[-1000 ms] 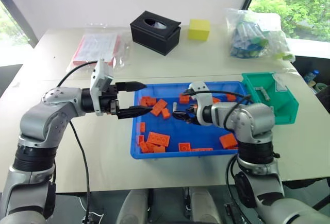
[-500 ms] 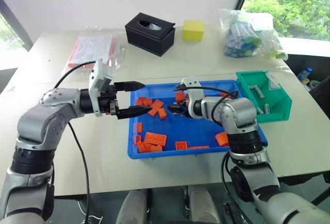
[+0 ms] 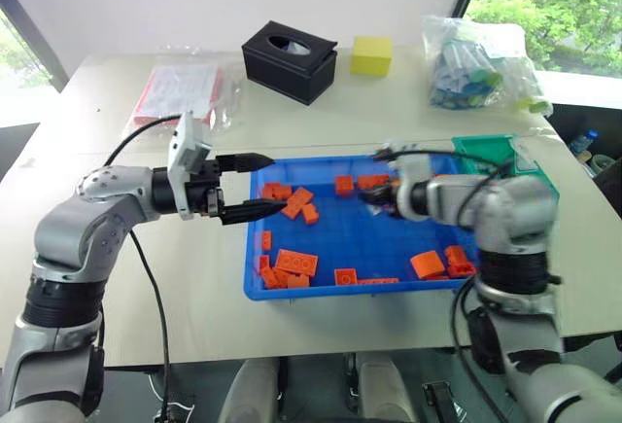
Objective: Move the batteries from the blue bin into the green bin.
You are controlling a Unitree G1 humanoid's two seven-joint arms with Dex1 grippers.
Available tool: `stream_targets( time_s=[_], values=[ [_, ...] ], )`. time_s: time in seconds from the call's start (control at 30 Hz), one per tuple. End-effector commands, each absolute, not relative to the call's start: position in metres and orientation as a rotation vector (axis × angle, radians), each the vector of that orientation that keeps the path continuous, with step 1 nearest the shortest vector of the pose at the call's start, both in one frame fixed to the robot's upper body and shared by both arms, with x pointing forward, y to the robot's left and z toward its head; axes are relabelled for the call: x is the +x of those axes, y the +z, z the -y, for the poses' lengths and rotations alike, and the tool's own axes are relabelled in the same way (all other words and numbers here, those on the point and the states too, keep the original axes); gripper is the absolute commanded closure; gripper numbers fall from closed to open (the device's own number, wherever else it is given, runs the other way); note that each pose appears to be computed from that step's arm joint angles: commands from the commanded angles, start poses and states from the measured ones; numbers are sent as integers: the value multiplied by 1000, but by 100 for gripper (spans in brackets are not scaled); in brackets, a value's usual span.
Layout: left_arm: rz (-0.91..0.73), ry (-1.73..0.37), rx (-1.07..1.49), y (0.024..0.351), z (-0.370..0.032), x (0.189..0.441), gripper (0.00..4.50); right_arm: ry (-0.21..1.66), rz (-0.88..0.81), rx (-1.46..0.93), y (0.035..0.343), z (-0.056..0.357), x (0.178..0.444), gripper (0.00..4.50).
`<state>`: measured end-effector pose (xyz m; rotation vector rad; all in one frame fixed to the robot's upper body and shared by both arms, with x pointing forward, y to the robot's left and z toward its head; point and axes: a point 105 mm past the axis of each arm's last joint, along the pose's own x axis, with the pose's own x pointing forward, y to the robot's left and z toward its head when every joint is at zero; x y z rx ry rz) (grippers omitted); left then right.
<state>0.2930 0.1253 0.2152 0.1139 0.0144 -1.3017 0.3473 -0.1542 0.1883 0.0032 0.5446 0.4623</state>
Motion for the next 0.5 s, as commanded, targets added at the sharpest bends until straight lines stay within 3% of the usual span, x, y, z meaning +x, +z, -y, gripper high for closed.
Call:
stream_targets(
  time_s=[0.03, 0.17, 0.3, 0.5],
  values=[
    [30, -1322, 136, 224, -124, 292, 0, 387, -432, 12, 225, 187, 345, 445],
    [31, -1339, 131, 223, -119, 293, 0, 176, -409, 12, 237, 258, 344, 445],
    [36, -1354, 126, 223, -116, 294, 0, 130, -427, 39, 226, 278, 343, 445],
    [41, -1361, 128, 224, -114, 296, 0, 79, -396, -32, 218, 293, 347, 153]
  ],
)
